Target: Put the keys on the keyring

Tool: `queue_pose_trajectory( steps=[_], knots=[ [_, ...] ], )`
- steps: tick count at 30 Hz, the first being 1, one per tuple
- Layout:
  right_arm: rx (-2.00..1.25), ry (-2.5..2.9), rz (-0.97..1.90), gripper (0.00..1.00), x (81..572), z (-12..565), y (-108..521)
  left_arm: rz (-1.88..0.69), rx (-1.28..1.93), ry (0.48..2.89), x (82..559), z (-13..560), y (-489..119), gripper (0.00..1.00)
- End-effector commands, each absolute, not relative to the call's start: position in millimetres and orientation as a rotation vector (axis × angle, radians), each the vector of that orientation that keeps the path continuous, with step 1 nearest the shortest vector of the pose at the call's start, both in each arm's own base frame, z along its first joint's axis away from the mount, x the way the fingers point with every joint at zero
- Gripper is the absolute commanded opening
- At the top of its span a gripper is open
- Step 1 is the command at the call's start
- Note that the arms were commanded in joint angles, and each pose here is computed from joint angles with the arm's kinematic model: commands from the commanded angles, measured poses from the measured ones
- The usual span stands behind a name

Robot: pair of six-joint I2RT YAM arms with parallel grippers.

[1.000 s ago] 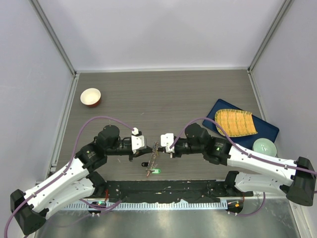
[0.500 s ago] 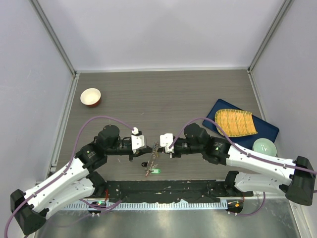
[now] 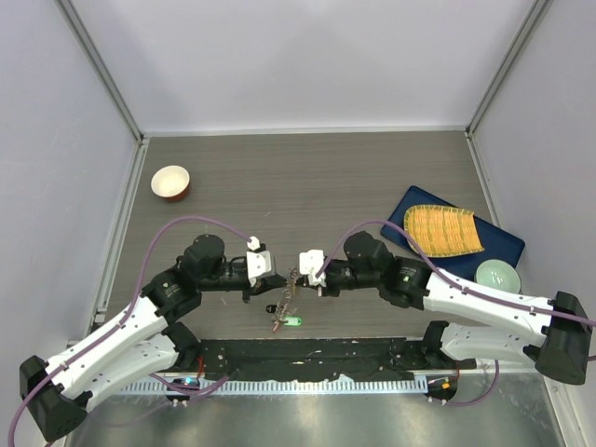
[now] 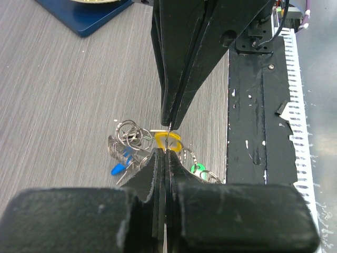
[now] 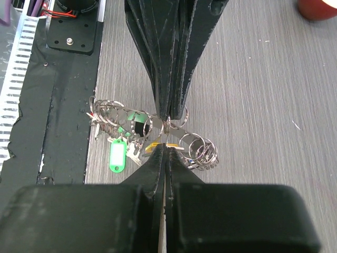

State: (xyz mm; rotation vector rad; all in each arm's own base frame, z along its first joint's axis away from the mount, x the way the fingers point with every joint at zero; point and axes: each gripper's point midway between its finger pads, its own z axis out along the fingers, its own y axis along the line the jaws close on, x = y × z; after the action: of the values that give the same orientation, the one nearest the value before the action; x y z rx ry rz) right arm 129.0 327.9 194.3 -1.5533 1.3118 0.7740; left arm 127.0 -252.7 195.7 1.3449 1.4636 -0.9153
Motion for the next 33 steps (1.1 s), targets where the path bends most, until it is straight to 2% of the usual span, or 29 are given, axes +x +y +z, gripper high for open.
queue_pose_trajectory(
  steps=[1, 17, 33],
  knots=[
    [-1.506, 1.266, 0.809, 0.01, 129.6, 218.7, 340.2, -0.935, 1.279, 1.308, 131.8, 237.4, -262.8, 0.0],
    [-1.426, 1.232, 0.814, 0.01, 134.5, 231.8, 346.3, -0.98, 1.248, 1.32, 130.3, 237.5, -266.3, 0.0],
    [-1.389, 1.092, 0.865, 0.01, 125.0, 254.5, 350.4, -0.995, 1.074, 1.331, 135.6, 237.7, -271.2, 0.0]
  ],
)
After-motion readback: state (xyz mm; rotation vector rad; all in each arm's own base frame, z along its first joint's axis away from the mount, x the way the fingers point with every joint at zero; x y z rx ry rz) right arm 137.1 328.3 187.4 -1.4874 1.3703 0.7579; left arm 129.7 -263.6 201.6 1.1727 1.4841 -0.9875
